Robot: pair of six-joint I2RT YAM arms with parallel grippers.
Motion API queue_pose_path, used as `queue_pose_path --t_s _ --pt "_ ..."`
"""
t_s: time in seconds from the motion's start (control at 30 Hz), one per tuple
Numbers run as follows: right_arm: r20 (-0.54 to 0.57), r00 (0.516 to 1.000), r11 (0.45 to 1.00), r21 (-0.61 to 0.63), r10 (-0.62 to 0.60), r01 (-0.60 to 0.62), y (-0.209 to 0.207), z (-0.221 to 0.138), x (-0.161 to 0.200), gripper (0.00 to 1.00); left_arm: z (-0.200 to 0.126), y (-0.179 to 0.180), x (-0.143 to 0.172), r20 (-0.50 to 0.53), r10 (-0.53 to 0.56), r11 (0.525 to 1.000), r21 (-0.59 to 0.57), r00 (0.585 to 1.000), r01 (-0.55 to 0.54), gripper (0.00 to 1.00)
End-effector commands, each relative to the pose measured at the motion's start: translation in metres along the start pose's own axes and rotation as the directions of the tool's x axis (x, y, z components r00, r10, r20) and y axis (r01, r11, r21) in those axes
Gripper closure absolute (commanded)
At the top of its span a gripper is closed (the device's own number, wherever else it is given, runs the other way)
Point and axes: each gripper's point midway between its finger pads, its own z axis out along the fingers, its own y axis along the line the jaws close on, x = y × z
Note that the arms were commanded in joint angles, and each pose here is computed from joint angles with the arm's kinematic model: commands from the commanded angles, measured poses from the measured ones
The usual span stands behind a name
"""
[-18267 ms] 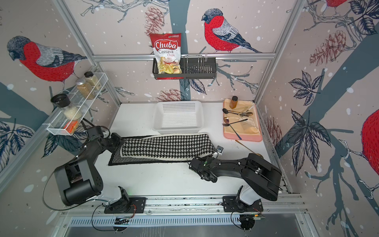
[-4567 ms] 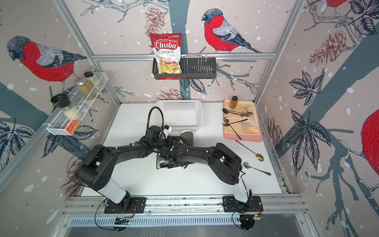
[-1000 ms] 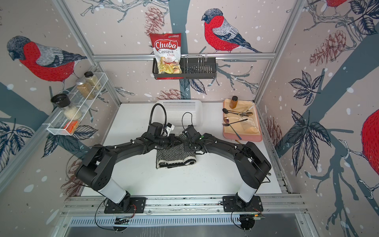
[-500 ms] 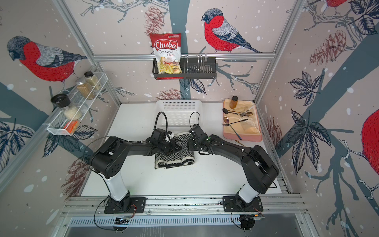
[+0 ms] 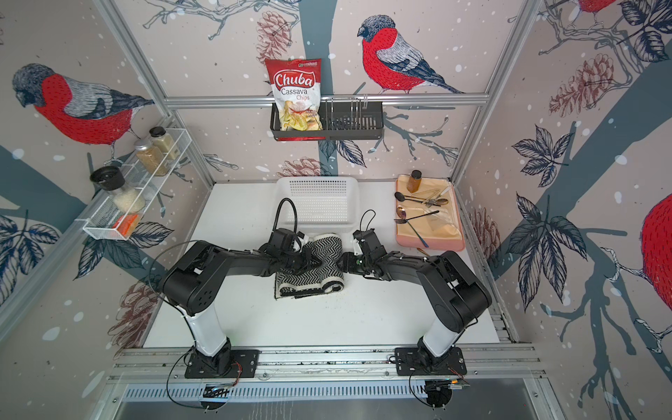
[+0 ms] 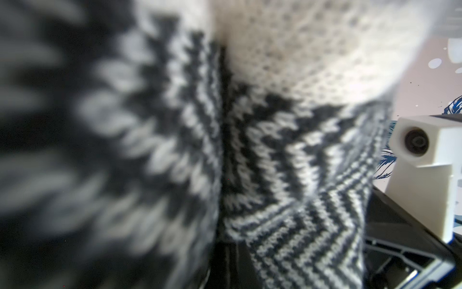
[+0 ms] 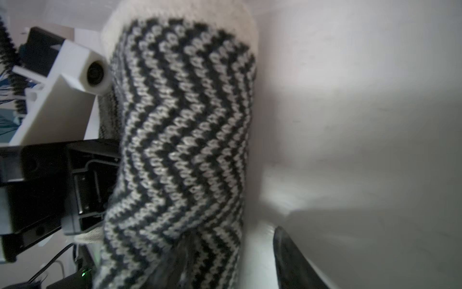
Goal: Roll up the scarf and place it into the basket
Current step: Roll the scarf at the center of the board.
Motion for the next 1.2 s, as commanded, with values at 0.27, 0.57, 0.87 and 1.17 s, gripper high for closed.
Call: queue_pose_path --t_s 0.27,0.57,0.87,1.17 --pt "-0.024 0.999 0.932 -0.362 0.029 -0.036 0.057 0.013 0.01 1.0 -0.001 0.024 0.008 -0.001 -0.035 0.996 -0.082 0.999 0.035 1.0" --pt "0.035 0.997 0.981 -0.184 0.073 -0.065 0.02 -0.011 0.009 1.0 -0.009 0.007 0.006 0.006 -0.021 0.999 -0.038 1.0 0.021 1.0" --pt "0.041 0.998 0.992 0.114 0.041 -0.046 -0.022 -0.055 0.017 1.0 -0.015 -0.005 0.004 0.016 -0.014 1.0 -0.014 1.0 0.014 1.0" --pt "-0.028 0.994 0.943 0.317 -0.102 0.106 -0.002 -0.068 -0.002 1.0 -0.021 -0.005 0.006 0.025 -0.012 1.0 -0.014 1.0 0.012 1.0"
